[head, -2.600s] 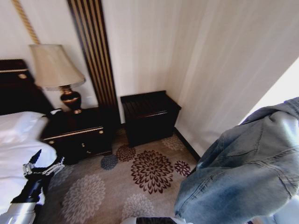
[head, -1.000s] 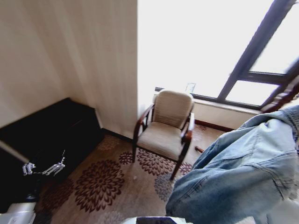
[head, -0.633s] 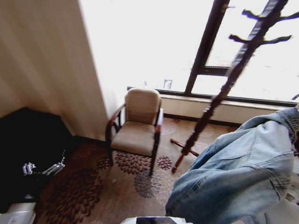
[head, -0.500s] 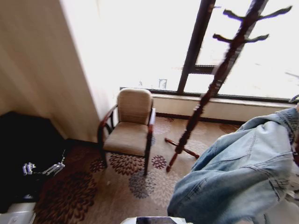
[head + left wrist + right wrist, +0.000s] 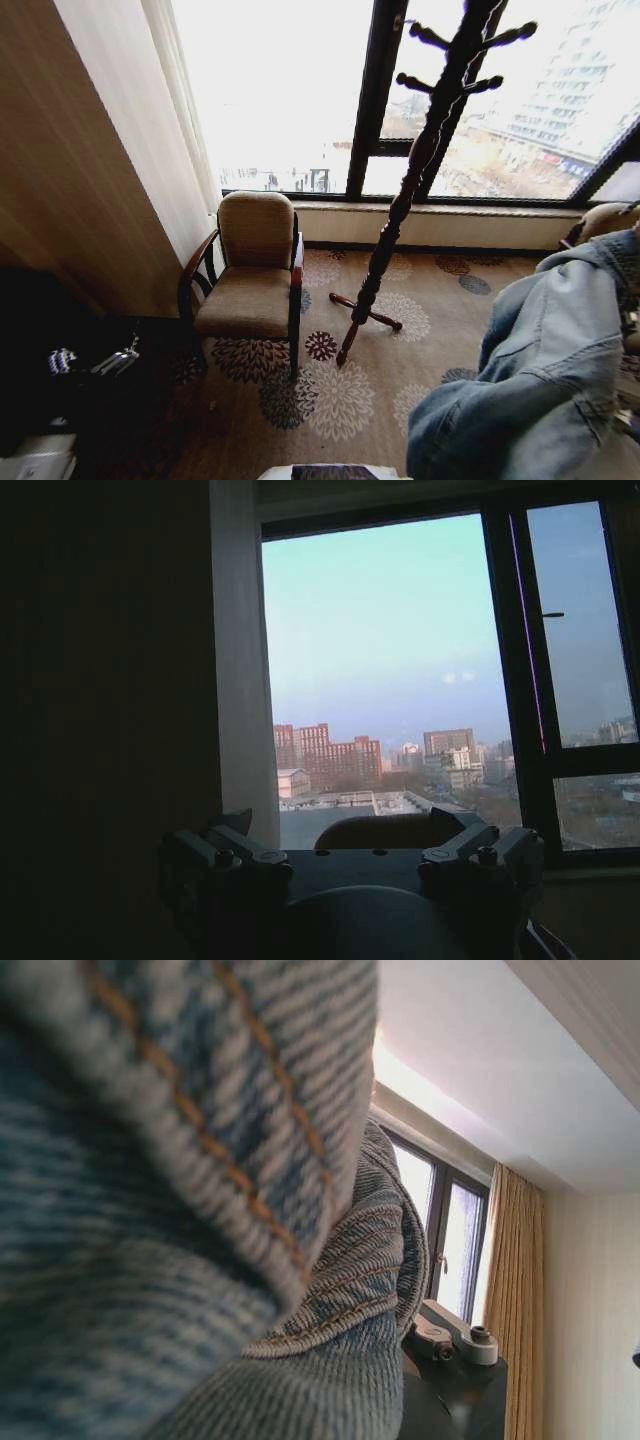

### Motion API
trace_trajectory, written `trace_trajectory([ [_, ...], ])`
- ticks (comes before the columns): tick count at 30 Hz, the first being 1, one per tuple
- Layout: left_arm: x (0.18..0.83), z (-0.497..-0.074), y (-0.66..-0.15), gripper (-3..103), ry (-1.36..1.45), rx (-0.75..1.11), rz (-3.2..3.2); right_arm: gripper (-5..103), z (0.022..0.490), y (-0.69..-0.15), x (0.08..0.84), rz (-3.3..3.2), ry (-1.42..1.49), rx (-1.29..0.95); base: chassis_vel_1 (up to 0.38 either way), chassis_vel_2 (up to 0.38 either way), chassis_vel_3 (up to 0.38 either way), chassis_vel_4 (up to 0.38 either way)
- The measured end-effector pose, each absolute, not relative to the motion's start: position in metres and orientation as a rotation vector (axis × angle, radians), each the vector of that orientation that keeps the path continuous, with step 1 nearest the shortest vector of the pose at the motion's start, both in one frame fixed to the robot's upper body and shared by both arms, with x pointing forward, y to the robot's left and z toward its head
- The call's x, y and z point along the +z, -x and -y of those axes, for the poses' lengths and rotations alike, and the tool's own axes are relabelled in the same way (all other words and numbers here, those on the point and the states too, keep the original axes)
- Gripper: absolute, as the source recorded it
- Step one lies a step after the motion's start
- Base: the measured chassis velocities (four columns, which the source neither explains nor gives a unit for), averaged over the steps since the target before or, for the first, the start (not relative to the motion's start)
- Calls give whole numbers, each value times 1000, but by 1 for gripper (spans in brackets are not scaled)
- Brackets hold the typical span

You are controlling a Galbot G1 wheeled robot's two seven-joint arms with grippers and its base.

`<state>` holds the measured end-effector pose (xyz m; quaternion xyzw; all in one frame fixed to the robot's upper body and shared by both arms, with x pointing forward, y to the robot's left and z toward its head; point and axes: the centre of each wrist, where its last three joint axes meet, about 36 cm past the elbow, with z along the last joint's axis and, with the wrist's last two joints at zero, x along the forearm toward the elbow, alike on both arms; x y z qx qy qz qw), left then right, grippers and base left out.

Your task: Pick up the clothes from the bed and hang them on the clothes hanger.

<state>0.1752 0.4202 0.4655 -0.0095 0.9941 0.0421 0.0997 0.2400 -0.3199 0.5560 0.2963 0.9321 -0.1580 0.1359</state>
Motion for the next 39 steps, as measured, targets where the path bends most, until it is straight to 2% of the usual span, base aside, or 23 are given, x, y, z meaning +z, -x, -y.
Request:
trace_trajectory([
  [16, 466, -420, -175, 100, 29, 124, -2939, 22, 319, -240, 554, -2714, -865, -467, -21, 29, 19, -23],
  [39, 466, -420, -175, 100, 29, 124, -2939, 22, 320, -238, 554, -2718, -874, -478, -232, 216, 218, -219],
])
